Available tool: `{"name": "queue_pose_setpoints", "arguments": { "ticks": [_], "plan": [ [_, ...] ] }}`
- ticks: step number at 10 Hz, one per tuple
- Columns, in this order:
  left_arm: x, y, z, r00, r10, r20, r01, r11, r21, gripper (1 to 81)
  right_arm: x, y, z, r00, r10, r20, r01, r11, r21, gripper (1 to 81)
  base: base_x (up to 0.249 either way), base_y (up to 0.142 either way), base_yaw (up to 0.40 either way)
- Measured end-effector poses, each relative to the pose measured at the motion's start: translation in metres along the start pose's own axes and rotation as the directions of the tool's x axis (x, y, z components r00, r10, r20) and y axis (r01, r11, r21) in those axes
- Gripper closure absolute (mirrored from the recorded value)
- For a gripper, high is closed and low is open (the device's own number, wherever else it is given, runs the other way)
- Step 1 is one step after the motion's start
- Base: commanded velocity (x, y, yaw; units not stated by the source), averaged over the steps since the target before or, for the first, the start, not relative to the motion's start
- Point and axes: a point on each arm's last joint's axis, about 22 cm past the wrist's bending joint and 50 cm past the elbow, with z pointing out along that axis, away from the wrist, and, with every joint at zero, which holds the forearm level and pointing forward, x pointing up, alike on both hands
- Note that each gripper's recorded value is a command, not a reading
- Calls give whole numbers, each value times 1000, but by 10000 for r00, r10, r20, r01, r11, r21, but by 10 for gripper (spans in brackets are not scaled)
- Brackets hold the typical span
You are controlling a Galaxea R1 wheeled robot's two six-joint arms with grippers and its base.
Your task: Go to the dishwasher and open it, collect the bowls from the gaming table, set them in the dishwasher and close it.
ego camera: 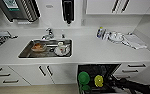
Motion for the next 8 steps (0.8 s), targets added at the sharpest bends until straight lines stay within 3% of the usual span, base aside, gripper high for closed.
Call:
{"name": "queue_pose_setpoints", "arguments": {
  "ticks": [3, 7, 8],
  "plan": [
    [-13, 1, 1, 9999, -70, 115, 70, 10000, -21, 10, 31, -21, -7, 9989, 56, -462, -45, 9997, 243, 811, 0, 0, 0],
    [-15, -4, -1, 9999, -120, -26, 120, 9999, 11, 10, 81, -40, -27, 9920, 134, -1258, -89, 9993, 361, 811, 0, 0, 0],
    [-19, -5, -1, 9999, -144, 1, 144, 9999, 20, 10, 99, -51, -35, 9880, 184, -1533, -111, 9988, 484, 10, 0, 0, 0]
  ]
}}
